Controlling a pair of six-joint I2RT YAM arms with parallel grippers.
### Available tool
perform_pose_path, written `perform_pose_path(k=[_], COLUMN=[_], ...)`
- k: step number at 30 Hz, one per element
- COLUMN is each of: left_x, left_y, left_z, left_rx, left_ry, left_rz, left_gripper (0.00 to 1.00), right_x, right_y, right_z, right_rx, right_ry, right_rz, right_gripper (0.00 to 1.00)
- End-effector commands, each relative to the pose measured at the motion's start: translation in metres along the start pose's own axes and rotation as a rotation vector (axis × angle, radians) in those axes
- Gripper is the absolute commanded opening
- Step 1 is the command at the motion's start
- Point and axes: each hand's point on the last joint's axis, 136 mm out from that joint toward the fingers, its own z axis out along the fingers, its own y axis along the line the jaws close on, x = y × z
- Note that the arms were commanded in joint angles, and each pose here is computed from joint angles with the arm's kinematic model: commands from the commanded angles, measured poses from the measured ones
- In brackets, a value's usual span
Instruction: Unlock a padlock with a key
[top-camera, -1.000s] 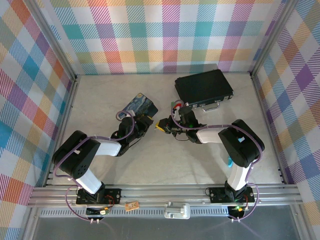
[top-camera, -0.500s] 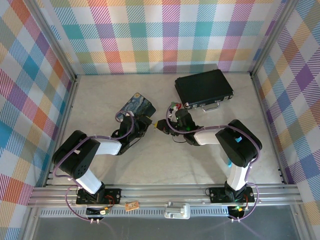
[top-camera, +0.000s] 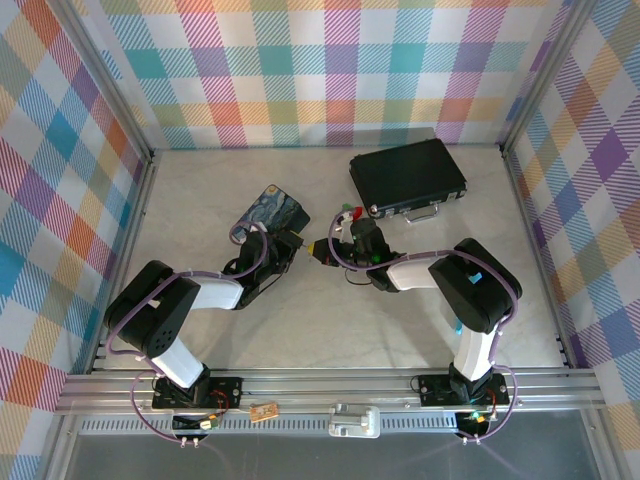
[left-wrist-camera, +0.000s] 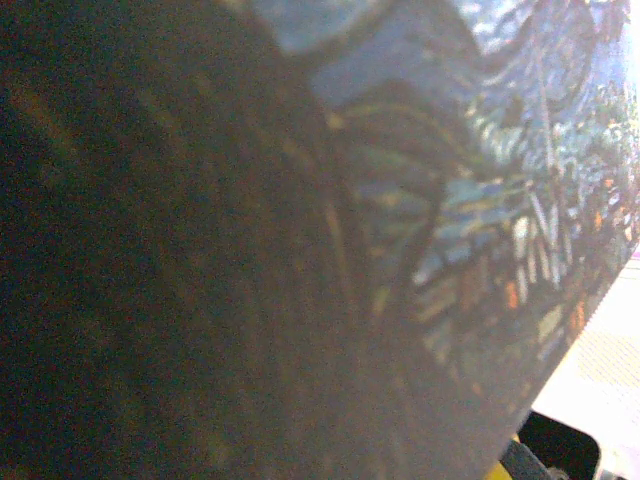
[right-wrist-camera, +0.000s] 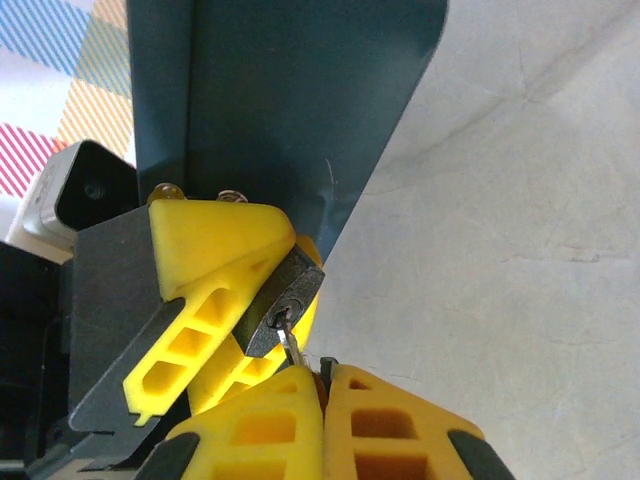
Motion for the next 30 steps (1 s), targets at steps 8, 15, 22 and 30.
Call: perform_pose_path(k=[8,15,22,30], left_x=[0.048,0.052,0.044,0.037], left_y=[-0.035,-0.035,-0.029,-0.036], left_z=[-0.009,-0.018,-0.025,-0.012], left_rx=[0.106,0.084,0.031,0.018], left_ry=[0.222,0.248,0.205,0.171], left_rz=[0.007,0.098,0.135,0.099], left_gripper=[0.00,0.00,0.00,0.00], right_x=[-0.028,-0.037,-0.033,-0.018], right_y=[0.044,0.041,0.047,0.035], right_z=[0.014,0.016,0.009,0.010], right_rx=[-0.148,-0.232,-0.244,-0.229], right_ry=[0.031,0.080,0.114,0.082], right_rz=[0.348,0.503,0.511,0.440], right_gripper=[0.00,0.00,0.00,0.00])
